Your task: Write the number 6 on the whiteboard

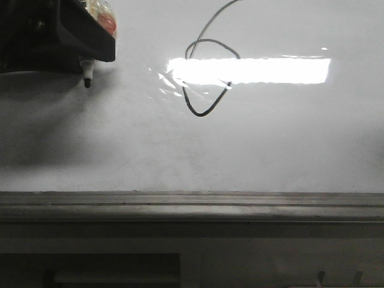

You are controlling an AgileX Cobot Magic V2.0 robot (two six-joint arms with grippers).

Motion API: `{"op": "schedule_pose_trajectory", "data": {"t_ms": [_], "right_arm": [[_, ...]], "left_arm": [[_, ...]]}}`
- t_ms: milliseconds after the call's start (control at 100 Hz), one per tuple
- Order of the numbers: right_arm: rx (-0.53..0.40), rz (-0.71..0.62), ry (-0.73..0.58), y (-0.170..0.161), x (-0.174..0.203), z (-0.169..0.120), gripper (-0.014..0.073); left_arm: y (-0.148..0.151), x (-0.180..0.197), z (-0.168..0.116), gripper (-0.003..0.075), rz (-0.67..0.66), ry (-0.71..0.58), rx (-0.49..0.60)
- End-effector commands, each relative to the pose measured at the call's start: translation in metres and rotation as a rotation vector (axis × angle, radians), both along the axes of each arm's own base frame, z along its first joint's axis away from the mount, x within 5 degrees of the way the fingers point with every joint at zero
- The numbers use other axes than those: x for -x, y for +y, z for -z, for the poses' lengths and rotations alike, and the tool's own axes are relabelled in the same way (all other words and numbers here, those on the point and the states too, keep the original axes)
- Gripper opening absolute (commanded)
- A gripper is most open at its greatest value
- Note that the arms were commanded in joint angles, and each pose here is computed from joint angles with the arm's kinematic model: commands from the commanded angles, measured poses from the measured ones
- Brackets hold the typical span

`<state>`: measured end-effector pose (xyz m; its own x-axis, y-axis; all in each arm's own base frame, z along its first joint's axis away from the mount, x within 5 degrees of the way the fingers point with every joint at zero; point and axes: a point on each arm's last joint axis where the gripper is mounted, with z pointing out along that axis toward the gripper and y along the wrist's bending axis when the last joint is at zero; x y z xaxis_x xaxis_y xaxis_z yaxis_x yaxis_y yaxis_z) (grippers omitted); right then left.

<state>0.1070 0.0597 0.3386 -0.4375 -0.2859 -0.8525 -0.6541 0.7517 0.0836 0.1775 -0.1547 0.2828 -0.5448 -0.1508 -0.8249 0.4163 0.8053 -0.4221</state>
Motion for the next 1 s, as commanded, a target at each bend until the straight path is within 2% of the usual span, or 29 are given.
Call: {"op": "schedule_pose_trajectory", "data": {"t_ms": [0,110,340,510,570,650,680,770,800,840,990], "right_arm": [[-0.038,0.02,-0.043,0.0,-0.001,-0.01,0.0469],[-0.045,0.024,-0.038,0.0,0.0,-0.01,0.0469],[-0.092,0.036,-0.099,0.0,0.009,-0.018,0.0469],[-0.236,0.15,-0.28,-0.006,0.015,-0.04,0.0464],[-0.298,0.211,-0.344,-0.01,0.015,-0.048,0.0421],[-0.337,0.272,-0.415,-0.015,0.016,-0.056,0.0299],[-0.343,0.289,-0.434,-0.017,0.016,-0.057,0.022],[-0.312,0.286,-0.474,-0.018,0.018,-0.059,-0.0022],[-0.299,0.275,-0.478,-0.017,0.019,-0.058,-0.0071],[-0.281,0.263,-0.494,-0.017,0.022,-0.058,-0.0062],[-0.206,0.24,-0.564,-0.019,0.037,-0.042,-0.0064]], "left_arm": [[0.004,0.001,-0.02,0.043,-0.017,-0.073,0.034],[0.007,0.007,-0.028,0.0497,0.013,-0.112,0.039],[0.029,0.035,-0.056,0.0496,0.076,-0.315,0.026],[0.049,0.057,-0.078,0.0493,0.092,-0.496,0.009],[0.055,0.064,-0.085,0.0486,0.094,-0.554,0.001],[0.062,0.072,-0.09,0.0411,0.096,-0.608,-0.004],[0.064,0.075,-0.092,0.0367,0.098,-0.626,-0.002],[0.068,0.082,-0.095,0.0165,0.121,-0.653,-0.003],[0.07,0.085,-0.096,0.0091,0.131,-0.665,-0.007],[0.07,0.088,-0.096,-0.002,0.153,-0.671,-0.016],[0.078,0.099,-0.084,-0.002,0.169,-0.687,-0.026]]}}
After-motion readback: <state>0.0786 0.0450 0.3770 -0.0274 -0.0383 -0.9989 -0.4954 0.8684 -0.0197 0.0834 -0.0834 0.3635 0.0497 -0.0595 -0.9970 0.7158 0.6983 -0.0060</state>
